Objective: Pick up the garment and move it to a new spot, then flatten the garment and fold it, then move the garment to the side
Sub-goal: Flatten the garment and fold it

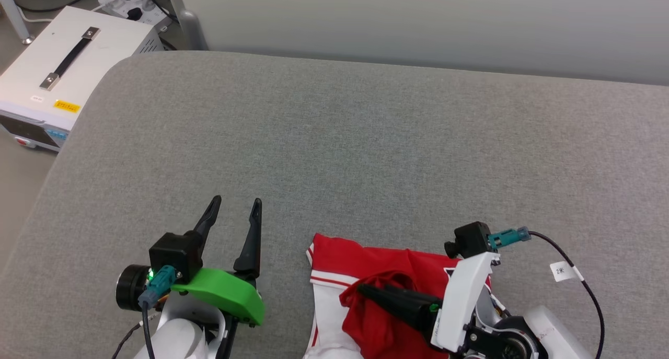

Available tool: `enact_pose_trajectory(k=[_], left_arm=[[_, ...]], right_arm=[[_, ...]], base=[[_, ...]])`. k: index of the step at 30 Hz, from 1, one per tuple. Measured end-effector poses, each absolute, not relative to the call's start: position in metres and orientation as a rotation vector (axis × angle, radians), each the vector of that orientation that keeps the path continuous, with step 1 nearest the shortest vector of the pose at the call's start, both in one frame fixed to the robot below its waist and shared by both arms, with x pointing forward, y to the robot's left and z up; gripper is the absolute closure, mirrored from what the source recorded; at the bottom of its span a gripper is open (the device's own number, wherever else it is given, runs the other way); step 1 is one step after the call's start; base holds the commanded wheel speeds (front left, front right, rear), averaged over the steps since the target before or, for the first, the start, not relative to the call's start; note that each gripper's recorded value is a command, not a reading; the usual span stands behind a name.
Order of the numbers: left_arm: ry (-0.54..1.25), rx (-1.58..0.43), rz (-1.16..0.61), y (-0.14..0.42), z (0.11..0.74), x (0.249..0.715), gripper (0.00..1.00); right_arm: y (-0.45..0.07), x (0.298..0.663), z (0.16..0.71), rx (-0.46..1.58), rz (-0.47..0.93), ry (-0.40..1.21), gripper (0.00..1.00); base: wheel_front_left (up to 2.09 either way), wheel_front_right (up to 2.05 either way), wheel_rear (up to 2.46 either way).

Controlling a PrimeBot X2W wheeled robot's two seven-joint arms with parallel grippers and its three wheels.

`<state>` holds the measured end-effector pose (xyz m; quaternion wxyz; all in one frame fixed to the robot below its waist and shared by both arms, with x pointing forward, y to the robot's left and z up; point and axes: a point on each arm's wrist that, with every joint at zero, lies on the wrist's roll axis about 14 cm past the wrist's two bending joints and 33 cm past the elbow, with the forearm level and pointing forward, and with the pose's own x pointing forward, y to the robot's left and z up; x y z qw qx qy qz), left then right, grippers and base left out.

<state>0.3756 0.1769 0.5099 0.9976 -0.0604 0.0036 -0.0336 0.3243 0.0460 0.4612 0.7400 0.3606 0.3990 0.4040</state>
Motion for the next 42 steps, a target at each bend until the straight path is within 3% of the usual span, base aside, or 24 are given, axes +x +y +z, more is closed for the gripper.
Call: enact_pose_trajectory(k=[9,17,26,42], left_arm=[[-0.017,-0.126,-0.100,0.167,0.519,0.377,0.00],[-0.039,-0.111,-0.098,0.168,0.526,0.376,0.00],[-0.063,-0.099,-0.082,0.170,0.530,0.376,0.00],[-0.068,-0.090,-0.061,0.174,0.527,0.359,0.00]], right_arm=[[0.000,0.336,0.466,0.433,0.819,0.666,0.00],[-0.094,0.388,0.501,0.274,0.479,0.289,0.00],[-0.170,0.390,0.548,0.169,0.180,-0.033,0.00],[-0.184,0.347,0.555,0.117,0.117,-0.091,0.00]], base=[[0.00,0.00,0.00],[0.00,0.00,0.00],[0.00,0.00,0.00],[0.00,0.00,0.00]])
